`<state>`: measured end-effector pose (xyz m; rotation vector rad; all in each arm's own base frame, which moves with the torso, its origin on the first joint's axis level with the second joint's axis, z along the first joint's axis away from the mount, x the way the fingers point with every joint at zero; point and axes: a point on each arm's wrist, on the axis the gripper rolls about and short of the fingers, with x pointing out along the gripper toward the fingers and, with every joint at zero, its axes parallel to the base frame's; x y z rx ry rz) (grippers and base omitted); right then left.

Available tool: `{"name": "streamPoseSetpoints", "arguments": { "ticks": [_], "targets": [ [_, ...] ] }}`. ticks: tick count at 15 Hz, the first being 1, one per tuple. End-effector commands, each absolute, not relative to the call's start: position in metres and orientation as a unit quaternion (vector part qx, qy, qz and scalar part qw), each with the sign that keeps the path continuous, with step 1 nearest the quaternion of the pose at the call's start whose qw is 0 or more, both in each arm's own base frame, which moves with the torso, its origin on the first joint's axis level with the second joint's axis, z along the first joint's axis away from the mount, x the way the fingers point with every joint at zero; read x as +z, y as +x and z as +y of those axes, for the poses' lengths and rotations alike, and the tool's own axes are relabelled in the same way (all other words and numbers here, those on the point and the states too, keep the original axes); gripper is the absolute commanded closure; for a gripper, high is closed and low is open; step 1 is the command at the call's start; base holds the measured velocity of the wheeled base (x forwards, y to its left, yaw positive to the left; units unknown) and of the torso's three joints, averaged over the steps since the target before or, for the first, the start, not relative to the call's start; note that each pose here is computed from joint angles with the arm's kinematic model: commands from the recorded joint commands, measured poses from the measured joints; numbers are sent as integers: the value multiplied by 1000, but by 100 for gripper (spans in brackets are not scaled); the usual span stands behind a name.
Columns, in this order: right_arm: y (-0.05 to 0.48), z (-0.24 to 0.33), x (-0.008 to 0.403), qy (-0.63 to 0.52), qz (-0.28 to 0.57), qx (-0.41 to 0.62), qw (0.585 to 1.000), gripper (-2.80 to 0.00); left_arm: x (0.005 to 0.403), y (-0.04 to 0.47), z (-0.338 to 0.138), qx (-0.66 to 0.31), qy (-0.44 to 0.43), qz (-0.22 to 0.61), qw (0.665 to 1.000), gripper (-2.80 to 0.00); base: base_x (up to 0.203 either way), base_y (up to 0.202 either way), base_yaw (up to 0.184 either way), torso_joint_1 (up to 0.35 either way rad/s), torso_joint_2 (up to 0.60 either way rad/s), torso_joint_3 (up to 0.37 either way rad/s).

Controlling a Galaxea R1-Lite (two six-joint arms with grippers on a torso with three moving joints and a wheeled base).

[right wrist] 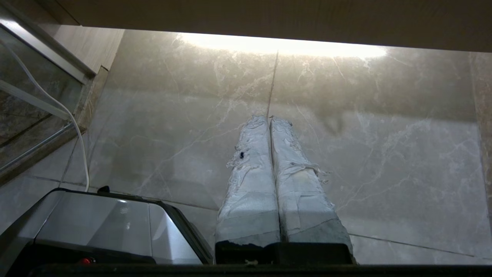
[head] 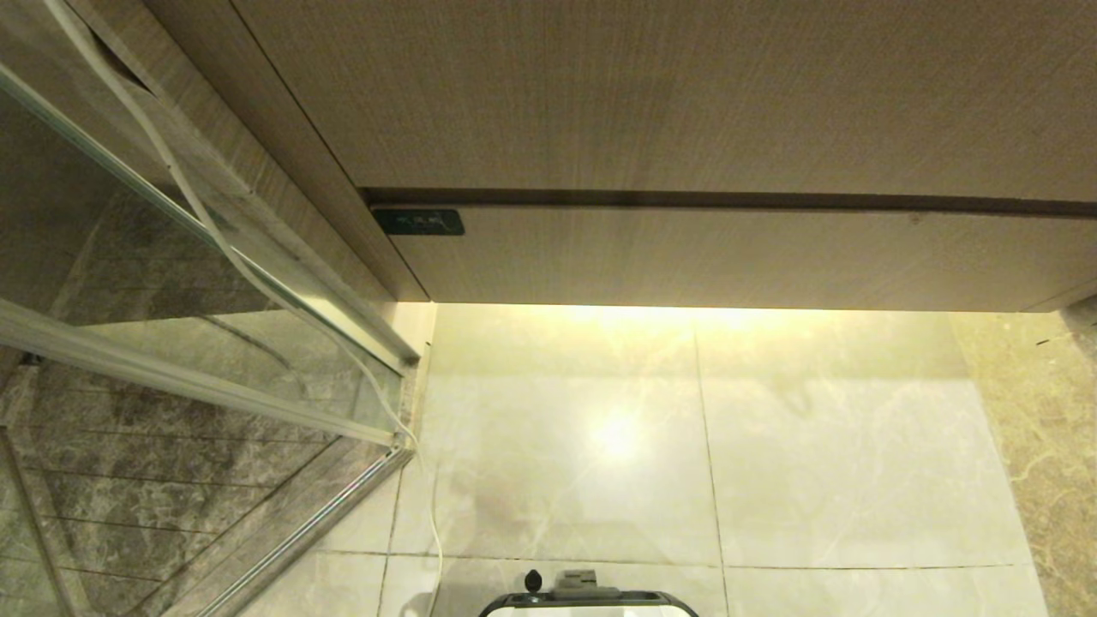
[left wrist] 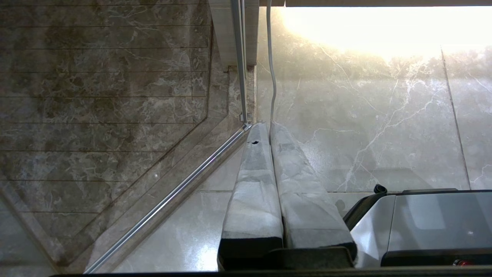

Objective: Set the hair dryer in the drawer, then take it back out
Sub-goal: Pull open the drawer

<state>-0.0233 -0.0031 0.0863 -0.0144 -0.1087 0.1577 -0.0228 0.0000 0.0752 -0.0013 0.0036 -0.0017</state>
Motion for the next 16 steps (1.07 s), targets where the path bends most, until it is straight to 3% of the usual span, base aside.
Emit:
{"name": "streamPoseSetpoints", "arguments": {
  "ticks": [1, 8, 12, 16],
  "targets": [
    [-23, -3, 74, -6, -54, 79, 995, 0, 75, -23, 0, -1, -1, 2, 1000, 0, 0, 0, 0, 0, 0, 0],
    [-29, -4, 90, -22, -81, 77, 993, 0, 75, -23, 0, -1, -1, 2, 1000, 0, 0, 0, 0, 0, 0, 0],
    [-61, -10, 152, -28, -131, 47, 990, 0, 75, -23, 0, -1, -1, 2, 1000, 0, 0, 0, 0, 0, 0, 0],
    [-139, -21, 289, -20, -185, 31, 982, 0, 75, -23, 0, -1, -1, 2, 1000, 0, 0, 0, 0, 0, 0, 0]
  ]
}}
